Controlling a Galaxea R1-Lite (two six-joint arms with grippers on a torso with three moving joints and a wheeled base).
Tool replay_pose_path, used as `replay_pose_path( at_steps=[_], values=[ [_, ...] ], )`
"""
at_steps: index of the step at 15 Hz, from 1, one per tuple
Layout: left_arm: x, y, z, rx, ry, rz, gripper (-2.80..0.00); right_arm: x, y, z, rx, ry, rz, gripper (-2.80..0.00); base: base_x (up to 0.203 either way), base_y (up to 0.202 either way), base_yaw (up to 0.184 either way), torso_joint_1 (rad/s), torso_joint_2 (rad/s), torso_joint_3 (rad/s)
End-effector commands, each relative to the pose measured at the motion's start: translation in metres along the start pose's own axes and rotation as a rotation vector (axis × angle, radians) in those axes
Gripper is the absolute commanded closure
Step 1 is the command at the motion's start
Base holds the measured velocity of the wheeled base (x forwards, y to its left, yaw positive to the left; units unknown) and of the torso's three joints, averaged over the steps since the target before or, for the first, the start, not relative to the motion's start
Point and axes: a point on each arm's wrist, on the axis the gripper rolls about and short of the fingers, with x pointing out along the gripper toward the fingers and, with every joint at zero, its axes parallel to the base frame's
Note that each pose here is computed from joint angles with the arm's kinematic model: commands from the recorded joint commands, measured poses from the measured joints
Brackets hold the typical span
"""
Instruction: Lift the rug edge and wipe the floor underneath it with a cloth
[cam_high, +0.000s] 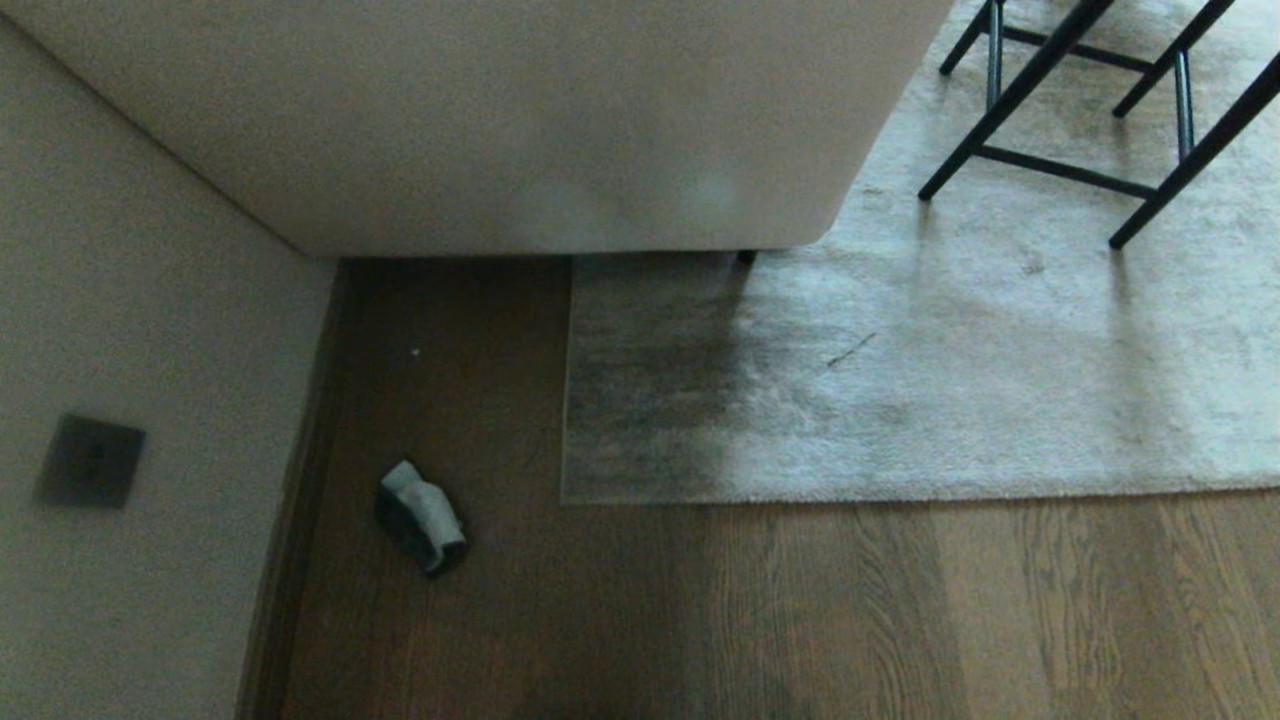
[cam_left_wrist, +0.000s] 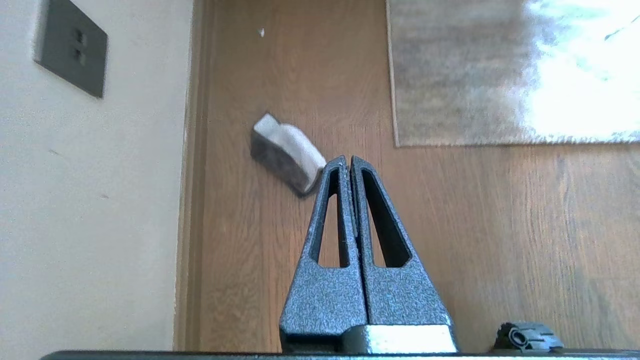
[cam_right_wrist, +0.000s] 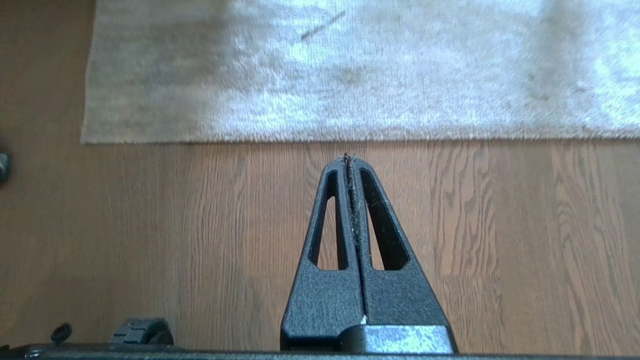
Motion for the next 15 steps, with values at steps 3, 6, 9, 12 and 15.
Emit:
replay_pose_path(
  at_steps=[3,6,9,12,15],
  values=[
    [0.0,0.0,0.0001,0.004,-0.001,0.0,0.0,0.0001,0.0,0.0002,0.0,0.0,0.001,0.0,0.0,0.0,0.0,0.001,0.0,0.203],
    [0.0,0.0,0.0001,0.004,-0.001,0.0,0.0,0.0001,0.0,0.0002,0.0,0.0,0.001,0.0,0.0,0.0,0.0,0.003,0.0,0.203],
    [0.0,0.0,0.0001,0.002,-0.001,0.0,0.0,0.0001,0.0,0.0002,0.0,0.0,0.001,0.0,0.0,0.0,0.0,0.001,0.0,0.201],
    [0.0,0.0,0.0002,0.001,-0.003,0.0,0.0,0.0,0.0,0.0001,0.0,-0.001,0.001,0.0,0.0,0.0,0.0,0.004,0.0,0.194],
    [0.0,0.0,0.0002,0.001,-0.003,0.0,0.0,0.0001,0.0,0.0,0.0,0.002,0.001,0.0,0.0,0.0,0.0,0.002,0.0,0.205]
  ],
)
